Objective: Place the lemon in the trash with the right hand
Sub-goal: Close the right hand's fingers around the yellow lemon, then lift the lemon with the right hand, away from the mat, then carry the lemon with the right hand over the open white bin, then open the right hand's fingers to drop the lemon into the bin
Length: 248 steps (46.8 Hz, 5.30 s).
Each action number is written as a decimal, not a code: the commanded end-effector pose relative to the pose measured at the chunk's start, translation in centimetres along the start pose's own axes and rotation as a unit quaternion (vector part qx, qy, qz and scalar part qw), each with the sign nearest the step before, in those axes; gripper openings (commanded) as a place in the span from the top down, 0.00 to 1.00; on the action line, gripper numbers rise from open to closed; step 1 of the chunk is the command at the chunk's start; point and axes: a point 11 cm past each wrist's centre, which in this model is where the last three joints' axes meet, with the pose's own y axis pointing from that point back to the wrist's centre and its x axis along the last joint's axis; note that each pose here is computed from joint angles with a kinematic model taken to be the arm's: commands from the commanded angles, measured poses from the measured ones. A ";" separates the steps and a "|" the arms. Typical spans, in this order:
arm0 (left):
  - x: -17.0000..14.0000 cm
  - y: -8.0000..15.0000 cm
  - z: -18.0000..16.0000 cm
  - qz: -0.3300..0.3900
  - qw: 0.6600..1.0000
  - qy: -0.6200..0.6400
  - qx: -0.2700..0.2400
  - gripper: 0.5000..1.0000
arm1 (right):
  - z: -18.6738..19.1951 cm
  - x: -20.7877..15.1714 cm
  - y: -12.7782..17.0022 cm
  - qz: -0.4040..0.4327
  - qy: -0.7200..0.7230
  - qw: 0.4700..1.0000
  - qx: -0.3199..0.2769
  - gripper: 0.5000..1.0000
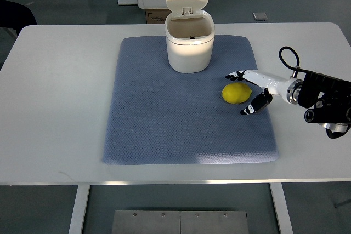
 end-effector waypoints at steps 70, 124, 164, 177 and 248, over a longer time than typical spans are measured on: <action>0.0 0.0 0.0 0.000 1.000 0.000 0.000 0.00 | -0.4 0.0 -0.9 0.032 -0.103 0.994 -0.016 0.62; 0.0 0.0 0.0 0.000 1.000 0.000 0.000 0.00 | 2.0 7.2 2.0 0.126 -0.163 0.978 -0.023 1.00; 0.0 0.0 0.0 0.000 1.000 0.000 0.000 0.00 | -5.0 15.0 1.9 0.149 -0.147 0.978 0.010 1.00; 0.0 0.0 0.0 0.000 1.000 0.000 0.000 0.00 | -9.7 15.0 -0.7 0.139 -0.133 0.981 0.027 1.00; 0.0 0.0 0.0 0.000 1.000 0.000 0.000 0.00 | -10.2 17.2 -6.8 0.121 -0.083 0.989 -0.033 1.00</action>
